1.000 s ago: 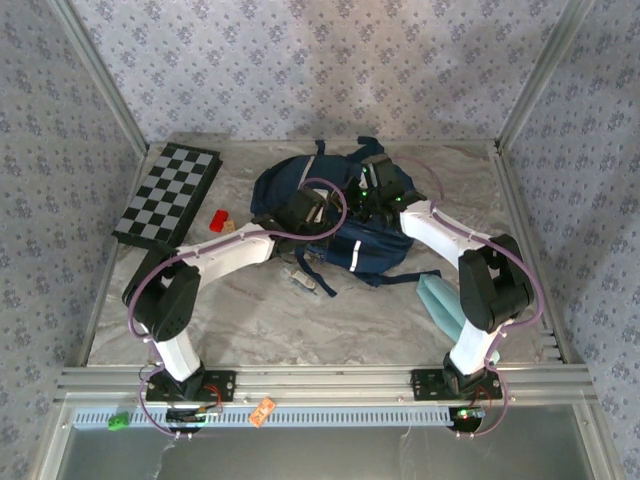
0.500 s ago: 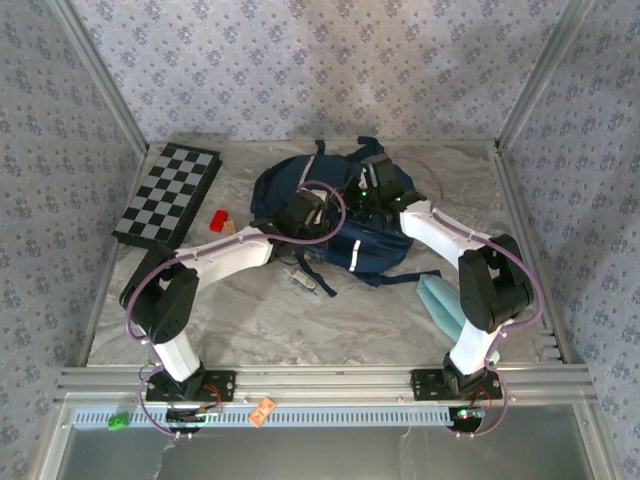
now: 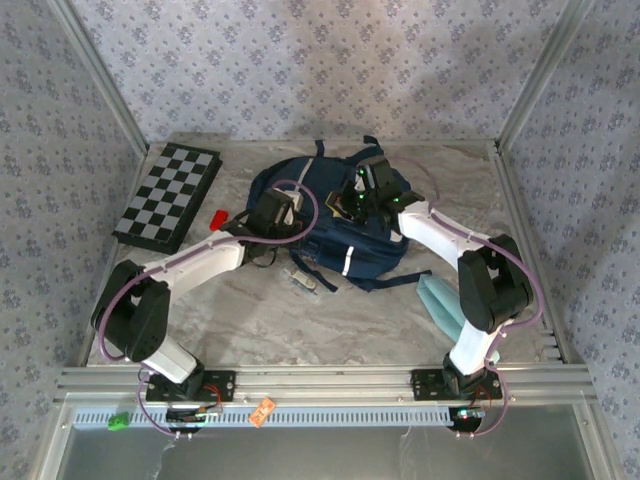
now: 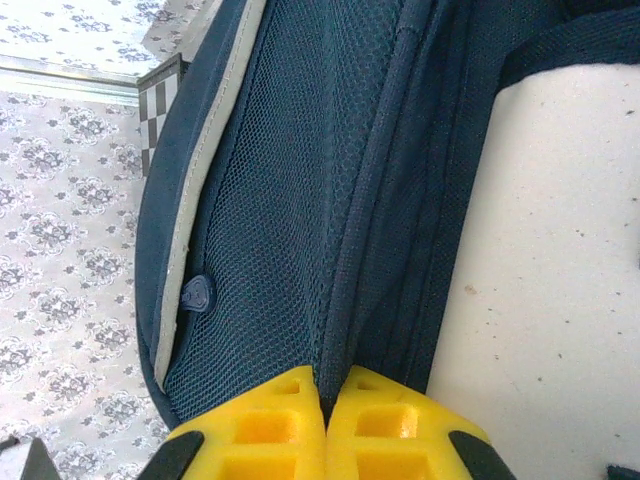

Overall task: Pack the student bag
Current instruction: Unzip the student bag at the top-center of the table.

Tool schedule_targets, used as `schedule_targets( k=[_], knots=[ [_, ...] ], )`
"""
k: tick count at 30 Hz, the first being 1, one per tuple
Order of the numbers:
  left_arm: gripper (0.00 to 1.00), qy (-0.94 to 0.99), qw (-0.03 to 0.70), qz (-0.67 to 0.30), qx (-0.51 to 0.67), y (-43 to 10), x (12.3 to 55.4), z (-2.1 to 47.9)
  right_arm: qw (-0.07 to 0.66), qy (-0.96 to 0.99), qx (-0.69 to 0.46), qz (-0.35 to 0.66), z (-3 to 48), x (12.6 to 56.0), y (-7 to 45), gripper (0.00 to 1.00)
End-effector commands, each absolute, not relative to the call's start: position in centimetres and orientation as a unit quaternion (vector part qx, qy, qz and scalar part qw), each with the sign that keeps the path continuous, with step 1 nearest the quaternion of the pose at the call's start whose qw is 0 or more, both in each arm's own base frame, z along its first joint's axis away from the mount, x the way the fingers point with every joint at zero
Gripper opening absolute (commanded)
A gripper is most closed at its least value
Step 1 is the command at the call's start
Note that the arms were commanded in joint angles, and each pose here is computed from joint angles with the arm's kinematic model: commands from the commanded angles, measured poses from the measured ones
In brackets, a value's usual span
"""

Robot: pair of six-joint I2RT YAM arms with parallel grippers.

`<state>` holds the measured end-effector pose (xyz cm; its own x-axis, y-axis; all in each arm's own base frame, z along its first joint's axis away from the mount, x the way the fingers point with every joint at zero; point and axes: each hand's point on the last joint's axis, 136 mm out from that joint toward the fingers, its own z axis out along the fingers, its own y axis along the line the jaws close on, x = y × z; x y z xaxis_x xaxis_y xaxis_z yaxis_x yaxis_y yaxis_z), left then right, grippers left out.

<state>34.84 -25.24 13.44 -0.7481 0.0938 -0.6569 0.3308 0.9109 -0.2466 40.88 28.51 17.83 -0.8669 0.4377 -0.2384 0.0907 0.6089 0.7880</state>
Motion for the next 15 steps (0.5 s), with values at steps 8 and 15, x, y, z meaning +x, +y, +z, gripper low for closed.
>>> schedule_targets(
  k=[8, 15],
  knots=[
    [0.0, 0.907, 0.36, -0.168, 0.139, -26.1, 33.9, 14.5, 0.253, 0.876, 0.044, 0.407, 22.8, 42.5, 28.7, 0.0],
    [0.0, 0.898, 0.357, -0.22, 0.133, -31.4, 32.9, 14.8, 0.249, 0.891, 0.005, 0.378, 22.7, 44.6, 29.0, 0.0]
  ],
)
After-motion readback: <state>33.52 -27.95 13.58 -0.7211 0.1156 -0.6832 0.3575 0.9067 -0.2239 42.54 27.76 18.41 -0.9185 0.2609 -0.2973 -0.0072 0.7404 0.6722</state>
